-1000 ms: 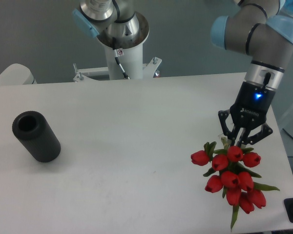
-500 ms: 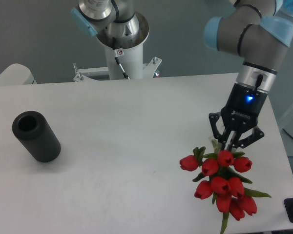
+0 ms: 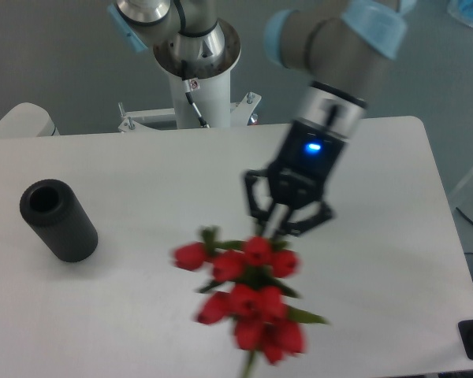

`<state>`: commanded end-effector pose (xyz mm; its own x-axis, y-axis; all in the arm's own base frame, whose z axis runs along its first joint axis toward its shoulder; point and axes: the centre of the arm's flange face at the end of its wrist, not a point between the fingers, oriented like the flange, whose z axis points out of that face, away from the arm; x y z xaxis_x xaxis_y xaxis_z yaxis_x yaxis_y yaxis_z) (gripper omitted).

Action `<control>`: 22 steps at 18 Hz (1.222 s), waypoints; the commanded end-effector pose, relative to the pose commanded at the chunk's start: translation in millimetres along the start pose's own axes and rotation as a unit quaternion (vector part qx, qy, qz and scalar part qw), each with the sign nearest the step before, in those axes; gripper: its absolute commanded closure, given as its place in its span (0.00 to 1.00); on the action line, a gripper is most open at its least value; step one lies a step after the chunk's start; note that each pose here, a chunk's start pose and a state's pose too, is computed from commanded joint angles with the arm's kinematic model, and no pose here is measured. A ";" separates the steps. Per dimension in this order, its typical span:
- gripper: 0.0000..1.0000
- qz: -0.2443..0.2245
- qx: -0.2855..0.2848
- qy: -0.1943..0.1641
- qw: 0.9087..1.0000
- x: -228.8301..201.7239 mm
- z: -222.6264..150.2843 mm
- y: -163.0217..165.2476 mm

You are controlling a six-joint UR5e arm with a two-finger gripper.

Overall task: Insert the flowers into the vase
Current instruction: 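Carry the red tulip bunch with the gripper over to the black vase, then lower the tulip stems into the black vase opening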

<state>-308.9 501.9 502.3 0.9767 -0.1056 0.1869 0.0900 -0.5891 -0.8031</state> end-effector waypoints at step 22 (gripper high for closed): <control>1.00 0.079 0.010 0.178 0.981 188.7 95.0 -23.1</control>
<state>-108.2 571.8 502.4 0.8489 -0.4696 0.2426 -0.0497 -0.5279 -0.8479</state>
